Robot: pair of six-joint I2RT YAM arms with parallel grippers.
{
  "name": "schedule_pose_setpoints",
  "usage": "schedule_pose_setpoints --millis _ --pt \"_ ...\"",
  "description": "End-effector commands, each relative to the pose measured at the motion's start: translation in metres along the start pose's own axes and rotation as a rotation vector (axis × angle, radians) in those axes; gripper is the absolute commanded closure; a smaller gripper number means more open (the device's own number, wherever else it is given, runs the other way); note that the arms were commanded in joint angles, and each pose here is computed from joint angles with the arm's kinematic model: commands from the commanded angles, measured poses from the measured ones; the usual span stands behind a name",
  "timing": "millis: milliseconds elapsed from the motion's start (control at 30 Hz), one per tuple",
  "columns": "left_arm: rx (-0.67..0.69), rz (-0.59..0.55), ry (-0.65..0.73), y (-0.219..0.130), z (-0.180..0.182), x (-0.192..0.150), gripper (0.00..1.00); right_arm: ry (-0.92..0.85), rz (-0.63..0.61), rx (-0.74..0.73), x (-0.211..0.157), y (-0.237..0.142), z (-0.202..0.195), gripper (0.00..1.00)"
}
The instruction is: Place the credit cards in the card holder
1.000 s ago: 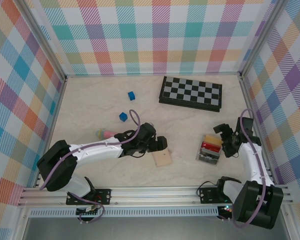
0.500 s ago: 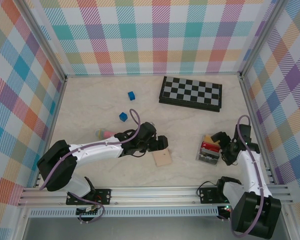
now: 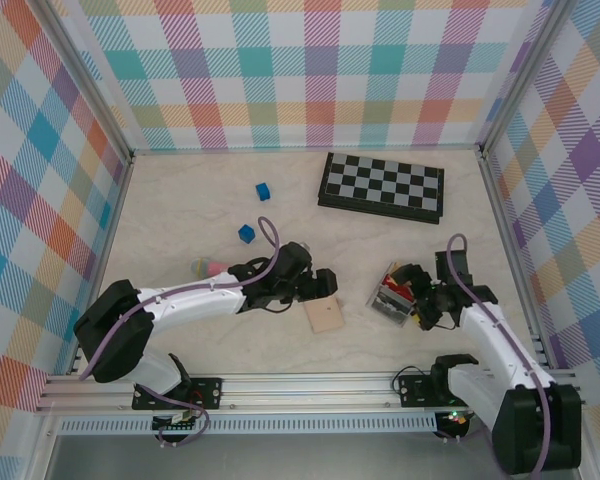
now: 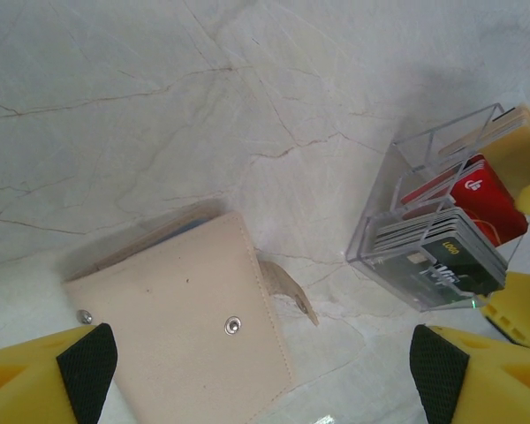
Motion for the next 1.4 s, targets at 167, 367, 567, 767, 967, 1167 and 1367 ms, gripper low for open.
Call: schedule_pose_setpoints --millis 167,367,567,767,967,1167,1367 --pt "-0.042 -0.040 -0.146 -0.004 0.009 0.024 0.13 -0.003 0.035 0.054 -0.003 0.022 0.056 0.00" --pt "-0.027 -0.069 -0.194 -0.009 0.020 0.032 0.13 -0.064 0.070 0.067 -0.007 0.037 0.086 0.00" --pt "-0.013 -0.105 -0.212 -0.018 0.026 0.038 0.13 -0.150 0.107 0.074 -0.003 0.060 0.119 0.00" --pt "0.002 -0.121 -0.222 -0.025 0.032 0.041 0.13 -0.262 0.130 0.044 0.007 0.081 0.142 0.00" --pt "0.016 -0.144 -0.228 -0.031 0.038 0.042 0.12 -0.364 0.133 0.031 0.004 0.074 0.151 0.00" --pt "0.022 -0.156 -0.207 -0.032 0.043 0.046 0.10 -0.625 -0.035 -0.073 0.012 0.023 0.141 0.03" --pt "-0.031 -0.168 -0.211 -0.022 0.038 0.057 0.04 -0.955 -0.031 -0.053 0.009 0.007 0.170 0.21"
Point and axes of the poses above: each hand's point on the last joint's axis, 136 mm out from that joint toward the fingers, its own y axis out along the fingers, its own z axis along the line the jaws close on, x = y × z, the point moved 7 cm from there along -y, back along the fingers, and after that the axes turned 5 degrees about -y, right-handed, at the moved point
